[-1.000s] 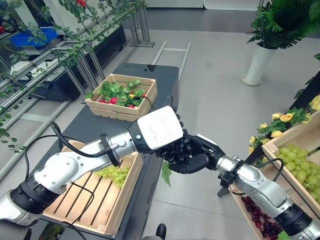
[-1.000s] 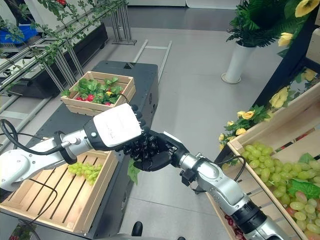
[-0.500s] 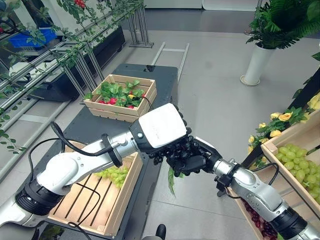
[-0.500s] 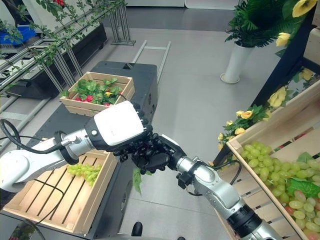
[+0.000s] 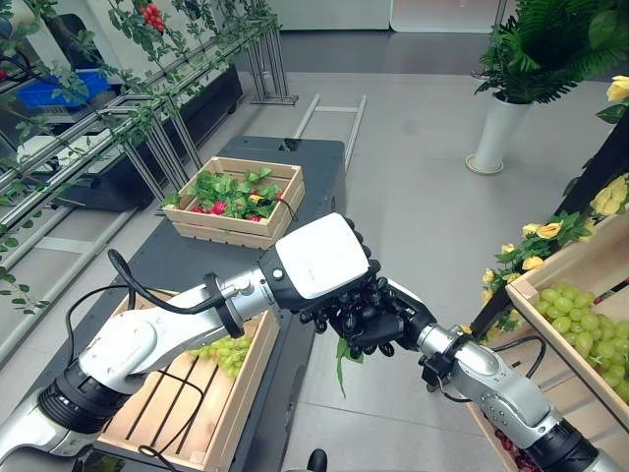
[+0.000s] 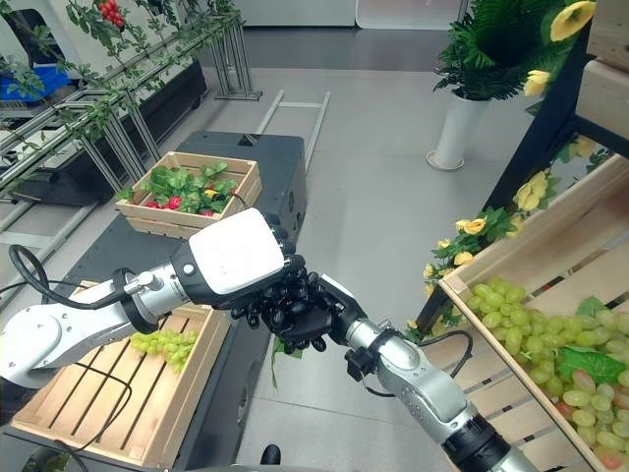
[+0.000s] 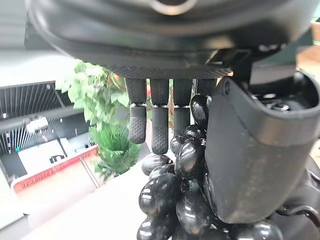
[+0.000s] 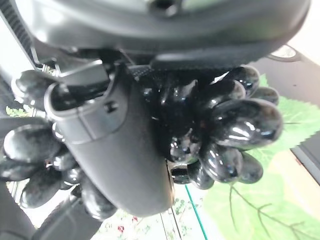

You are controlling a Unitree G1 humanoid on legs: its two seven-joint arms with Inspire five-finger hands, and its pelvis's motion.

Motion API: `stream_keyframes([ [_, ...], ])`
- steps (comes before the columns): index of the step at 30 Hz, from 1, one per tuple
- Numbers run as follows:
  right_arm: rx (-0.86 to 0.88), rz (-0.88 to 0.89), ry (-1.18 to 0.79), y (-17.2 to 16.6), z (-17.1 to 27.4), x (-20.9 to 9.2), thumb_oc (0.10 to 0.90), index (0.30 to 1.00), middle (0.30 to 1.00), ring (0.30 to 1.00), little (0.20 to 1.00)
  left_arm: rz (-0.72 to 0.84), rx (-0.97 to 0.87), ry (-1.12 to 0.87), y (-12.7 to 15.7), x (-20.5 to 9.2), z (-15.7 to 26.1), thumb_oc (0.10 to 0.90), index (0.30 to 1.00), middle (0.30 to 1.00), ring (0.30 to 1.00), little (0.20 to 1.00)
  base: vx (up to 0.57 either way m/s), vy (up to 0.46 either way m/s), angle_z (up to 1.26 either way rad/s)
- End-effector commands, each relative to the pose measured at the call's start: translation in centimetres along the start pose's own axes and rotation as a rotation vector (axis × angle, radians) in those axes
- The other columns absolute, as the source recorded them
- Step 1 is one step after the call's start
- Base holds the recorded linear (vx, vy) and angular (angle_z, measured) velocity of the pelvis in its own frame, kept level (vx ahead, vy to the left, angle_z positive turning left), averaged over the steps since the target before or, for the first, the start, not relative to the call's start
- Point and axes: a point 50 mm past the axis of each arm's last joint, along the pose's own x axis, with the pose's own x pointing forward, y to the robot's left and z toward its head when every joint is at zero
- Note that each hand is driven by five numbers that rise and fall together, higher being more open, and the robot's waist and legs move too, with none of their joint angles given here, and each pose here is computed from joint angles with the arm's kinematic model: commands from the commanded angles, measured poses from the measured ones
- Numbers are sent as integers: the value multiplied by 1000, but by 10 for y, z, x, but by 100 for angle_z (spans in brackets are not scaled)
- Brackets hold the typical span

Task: Pick up the fruits from the basket on one side to the basket on the other side

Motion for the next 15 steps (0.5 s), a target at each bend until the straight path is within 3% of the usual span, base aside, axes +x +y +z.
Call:
stream_keyframes([
  [1, -23, -132, -314, -18, 49, -4, 400, 300, 300, 300, 300, 80, -163, 342, 7, -22, -53, 800, 900, 900, 900, 900, -39, 31, -11],
  [6, -18, -178, -359, -23, 51, -7, 400, 300, 300, 300, 300, 196, -332, 466, 5, -37, -65, 800, 900, 900, 900, 900, -39, 34, -14],
  [15, 0, -214, -386, -22, 47, -6, 400, 300, 300, 300, 300, 567, -501, 679, 6, -62, -82, 800, 900, 900, 900, 900, -32, 41, -17],
])
